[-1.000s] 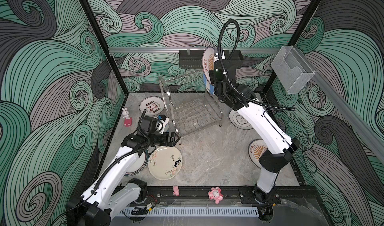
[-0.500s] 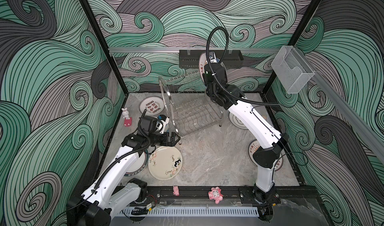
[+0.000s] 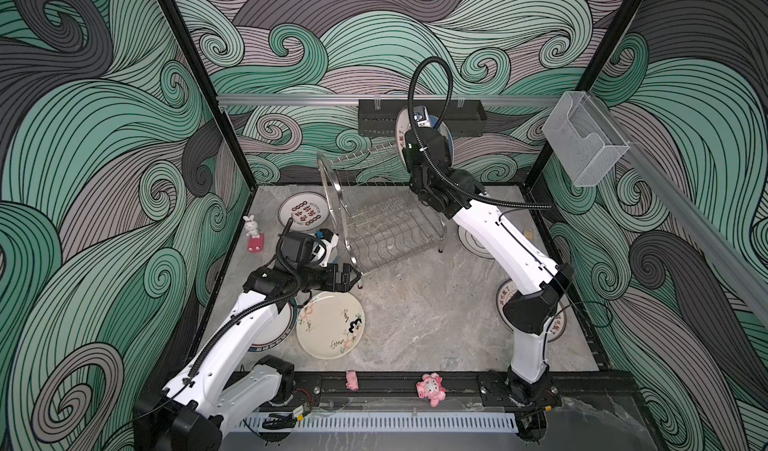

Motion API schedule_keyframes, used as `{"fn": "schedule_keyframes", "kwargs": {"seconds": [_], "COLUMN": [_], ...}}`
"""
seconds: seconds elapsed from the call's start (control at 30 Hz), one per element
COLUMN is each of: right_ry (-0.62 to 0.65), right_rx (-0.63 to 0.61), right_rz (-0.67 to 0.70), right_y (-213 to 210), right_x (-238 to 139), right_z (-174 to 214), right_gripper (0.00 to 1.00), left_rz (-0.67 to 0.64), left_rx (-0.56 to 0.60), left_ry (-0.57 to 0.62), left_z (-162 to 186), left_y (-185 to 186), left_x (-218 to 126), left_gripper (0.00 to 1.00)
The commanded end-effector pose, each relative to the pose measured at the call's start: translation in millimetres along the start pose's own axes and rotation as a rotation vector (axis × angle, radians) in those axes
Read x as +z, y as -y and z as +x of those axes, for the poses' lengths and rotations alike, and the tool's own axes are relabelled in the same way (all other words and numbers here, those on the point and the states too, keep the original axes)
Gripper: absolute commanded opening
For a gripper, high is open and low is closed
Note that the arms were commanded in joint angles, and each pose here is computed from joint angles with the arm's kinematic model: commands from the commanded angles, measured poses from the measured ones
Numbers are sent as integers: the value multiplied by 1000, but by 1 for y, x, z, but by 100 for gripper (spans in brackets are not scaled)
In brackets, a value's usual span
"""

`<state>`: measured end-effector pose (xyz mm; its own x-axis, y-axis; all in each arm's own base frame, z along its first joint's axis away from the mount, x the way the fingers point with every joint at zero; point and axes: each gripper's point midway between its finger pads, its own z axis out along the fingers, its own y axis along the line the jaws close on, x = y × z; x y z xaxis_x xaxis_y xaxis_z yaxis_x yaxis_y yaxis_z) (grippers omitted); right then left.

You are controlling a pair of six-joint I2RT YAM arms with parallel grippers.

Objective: Load the plates into the dish rack
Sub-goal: 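Lower the sunburst plate into the rack beside the striped plate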

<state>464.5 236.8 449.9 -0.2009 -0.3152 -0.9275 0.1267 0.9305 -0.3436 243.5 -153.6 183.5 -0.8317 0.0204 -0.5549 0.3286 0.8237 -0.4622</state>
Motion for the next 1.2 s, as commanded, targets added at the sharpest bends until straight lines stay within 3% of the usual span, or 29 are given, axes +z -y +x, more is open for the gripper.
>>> {"fn": "schedule_keyframes", "kwargs": {"seconds": [0.0,0.47,0.53,0.63,0.77,0.97,1.17], "right_ry": [6,-12,-17,-10,-14,-10,7], "right_rx": [37,20,5,8,5,1,14], "right_rz": [22,35,36,40,37,12,-91], "right_y": [4,22,24,27,26,24,16], "right_x": [4,-1,-2,-2,-1,-3,-12], "right_z": [2,24,26,26,31,31,20], "right_gripper": [0,0,10,16,34,42,57], "left_rz": [4,5,6,5,5,3,3], "left_rx": [8,7,8,9,9,10,14], "left_ry": [-1,-3,-2,-3,-3,-2,2], "left_z": [-1,-1,-1,-1,-1,-1,-2], "left_y": [-1,-1,0,0,-1,-1,0], "left_x": [1,1,1,1,1,1,0], "left_gripper": [98,99,99,99,99,99,98]}}
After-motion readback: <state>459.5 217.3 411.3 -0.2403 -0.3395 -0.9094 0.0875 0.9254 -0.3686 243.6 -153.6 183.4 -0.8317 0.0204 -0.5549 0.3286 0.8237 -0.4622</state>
